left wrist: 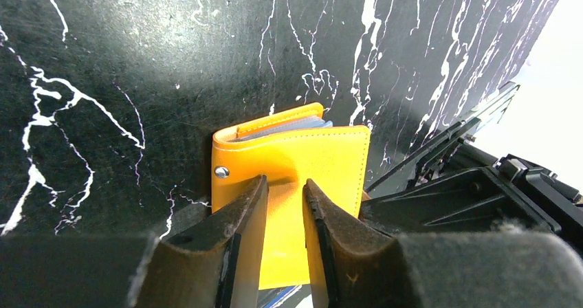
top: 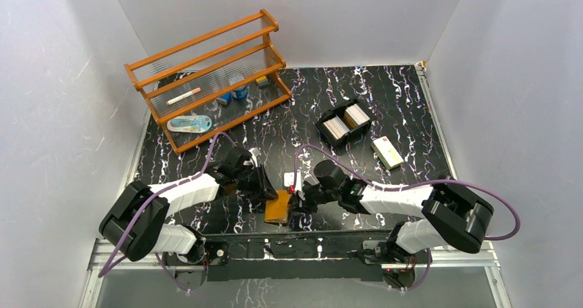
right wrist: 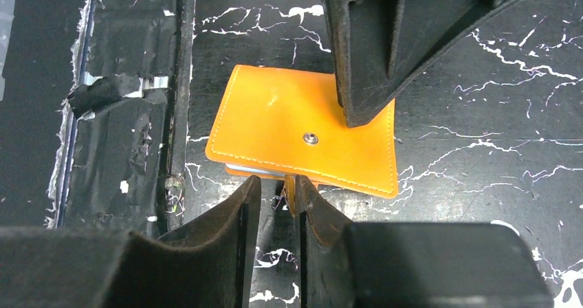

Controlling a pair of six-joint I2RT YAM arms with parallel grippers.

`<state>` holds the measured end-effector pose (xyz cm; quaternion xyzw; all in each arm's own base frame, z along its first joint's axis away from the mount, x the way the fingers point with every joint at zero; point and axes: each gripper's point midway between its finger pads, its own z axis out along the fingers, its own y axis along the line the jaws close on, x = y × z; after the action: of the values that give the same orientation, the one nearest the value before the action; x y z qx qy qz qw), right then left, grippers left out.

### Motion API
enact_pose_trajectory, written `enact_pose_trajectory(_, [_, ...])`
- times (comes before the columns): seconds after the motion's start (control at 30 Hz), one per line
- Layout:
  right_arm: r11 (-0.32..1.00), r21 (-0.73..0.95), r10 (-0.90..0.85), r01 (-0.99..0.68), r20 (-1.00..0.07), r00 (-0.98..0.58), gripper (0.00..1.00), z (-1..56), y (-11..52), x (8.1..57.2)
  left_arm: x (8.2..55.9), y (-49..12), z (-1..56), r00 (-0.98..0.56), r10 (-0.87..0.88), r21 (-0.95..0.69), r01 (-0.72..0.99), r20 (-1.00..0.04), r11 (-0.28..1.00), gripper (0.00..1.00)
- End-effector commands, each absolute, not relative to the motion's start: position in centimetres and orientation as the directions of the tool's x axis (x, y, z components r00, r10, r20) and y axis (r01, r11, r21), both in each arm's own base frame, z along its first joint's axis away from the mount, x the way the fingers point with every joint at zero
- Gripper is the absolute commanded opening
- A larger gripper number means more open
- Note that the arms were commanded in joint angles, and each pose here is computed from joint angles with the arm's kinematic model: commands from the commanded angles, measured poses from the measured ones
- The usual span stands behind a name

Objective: Put the credit cards into the card holder
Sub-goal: Close the card holder at the center of the board.

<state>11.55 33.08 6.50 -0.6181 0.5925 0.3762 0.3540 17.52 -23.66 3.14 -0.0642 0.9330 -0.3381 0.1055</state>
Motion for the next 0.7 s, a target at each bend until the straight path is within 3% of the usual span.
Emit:
enact_pose_trajectory(0.0, [-0.099, -0.032, -0.444, -0.995, -0.893, 0.072, 0.31, 8.1, 33.6, 11.7, 16.8, -20.4, -0.6, -0.969, -0.189, -0.477, -0.094, -0.156, 0.874, 0.26])
enact_pose_trajectory(0.23, [-0.069, 0.026, -0.437, -0.997, -0.899, 0.007, 0.28, 8.8, 33.6, 11.4, 16.7, -20.2, -0.2, -0.97, -0.17, -0.446, -0.076, -0.173, 0.892, 0.27])
enact_pose_trajectory(0.33, [0.12, 0.087, -0.406, -0.989, -0.905, -0.129, 0.31, 10.7, 34.1, 13.4, 17.4, -20.7, 1.5, -0.965, -0.166, -0.465, -0.054, -0.205, 0.884, 0.32])
enact_pose_trajectory(0.47, [0.32, 0.315, -0.249, -0.893, -0.882, -0.4, 0.36, 14.7, 34.0, 14.1, 17.9, -21.5, 3.9, -0.957, -0.169, -0.507, -0.027, -0.235, 0.862, 0.48])
enact_pose_trajectory(0.53, [0.43, 0.444, -0.127, -0.786, -0.832, -0.54, 0.41, 15.8, 33.3, 14.6, 17.8, -21.7, 4.7, -0.956, -0.172, -0.521, -0.023, -0.239, 0.853, 0.52])
enact_pose_trajectory(0.67, [0.6, 0.628, 0.08, -0.495, -0.663, -0.744, 0.4, 15.1, 30.7, 15.2, 17.0, -21.3, 5.0, -0.964, -0.138, -0.504, -0.004, -0.229, 0.864, 0.59])
